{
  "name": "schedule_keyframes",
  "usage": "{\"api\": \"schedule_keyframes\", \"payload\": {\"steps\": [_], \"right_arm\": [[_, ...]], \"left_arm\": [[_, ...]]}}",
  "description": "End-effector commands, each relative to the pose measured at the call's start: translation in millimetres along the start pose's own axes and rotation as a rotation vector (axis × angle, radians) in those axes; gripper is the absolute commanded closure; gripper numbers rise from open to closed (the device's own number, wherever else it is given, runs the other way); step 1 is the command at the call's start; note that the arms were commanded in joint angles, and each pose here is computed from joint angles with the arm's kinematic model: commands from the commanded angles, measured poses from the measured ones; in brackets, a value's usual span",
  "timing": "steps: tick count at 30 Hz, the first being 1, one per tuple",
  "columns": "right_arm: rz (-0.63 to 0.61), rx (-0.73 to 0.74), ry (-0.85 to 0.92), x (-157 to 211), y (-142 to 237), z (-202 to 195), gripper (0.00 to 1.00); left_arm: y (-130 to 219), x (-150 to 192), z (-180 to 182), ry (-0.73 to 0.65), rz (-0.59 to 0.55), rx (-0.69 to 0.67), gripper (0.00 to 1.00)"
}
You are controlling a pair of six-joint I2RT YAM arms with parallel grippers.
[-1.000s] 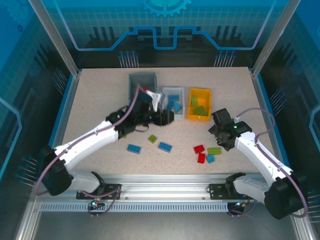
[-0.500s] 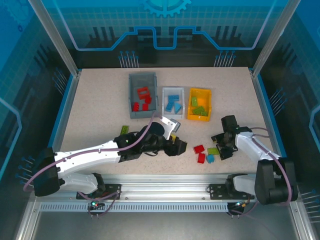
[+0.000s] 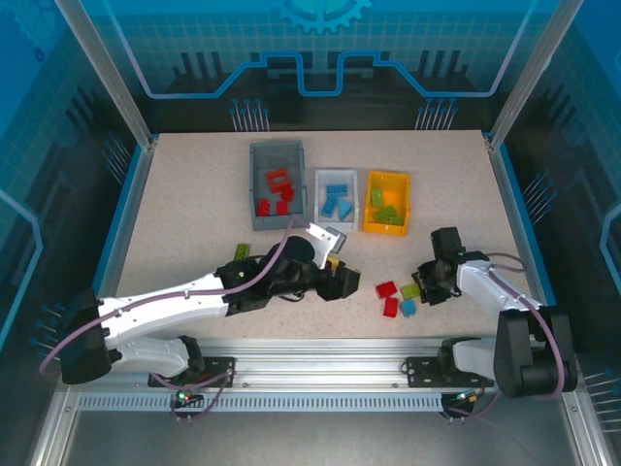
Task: Sort the legos into containers by color
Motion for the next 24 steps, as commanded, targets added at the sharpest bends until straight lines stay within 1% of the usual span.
{"api": "schedule_keyframes", "payload": {"steps": [1, 4, 6, 8, 10, 13, 17, 21, 24], "right_arm": [[-0.071, -0.192, 0.145, -5, 31, 56, 0.79], [-0.187, -0.273, 0.342, 2, 69, 93, 0.79], [-0.275, -0.316, 0.485, 14, 94, 120, 0.79], [-0.344, -0.323, 0.640, 29, 104, 146, 0.78], [-0.408, -0.297, 0.756, 41, 109, 173, 0.78], [-0.466, -0.246, 0.875, 49, 100, 213, 0.78], [-0.535, -0.155, 0.926, 42, 76, 253, 0.78], [-0.537, -0.095, 0.942, 34, 46, 280, 0.78], [-0.497, -0.040, 0.935, 26, 20, 287, 0.78]], "left_arm": [[9, -8, 2, -0.013, -0.035, -0.034, 0.40], [13, -16, 6, -0.015, -0.051, -0.079, 0.40], [15, -23, 8, -0.016, -0.067, -0.111, 0.40], [16, -34, 13, 0.002, -0.093, -0.149, 0.40], [16, -45, 15, 0.009, -0.114, -0.177, 0.40], [13, -64, 19, 0.015, -0.144, -0.213, 0.40], [6, -74, 23, 0.030, -0.145, -0.228, 0.40], [4, -72, 25, 0.034, -0.139, -0.233, 0.40], [4, -64, 28, 0.043, -0.122, -0.239, 0.40]]}}
Point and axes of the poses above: each hand's point on the last joint's axis, 136 mm out from that joint toward the fingers, its own y axis back along the fingers, its own z axis along the line the jaws close on, x = y × z, the point moved 3 cm from there along y, back along the fingers, and after that the axes turned 8 degrees about -y, right-handed, at the moved point
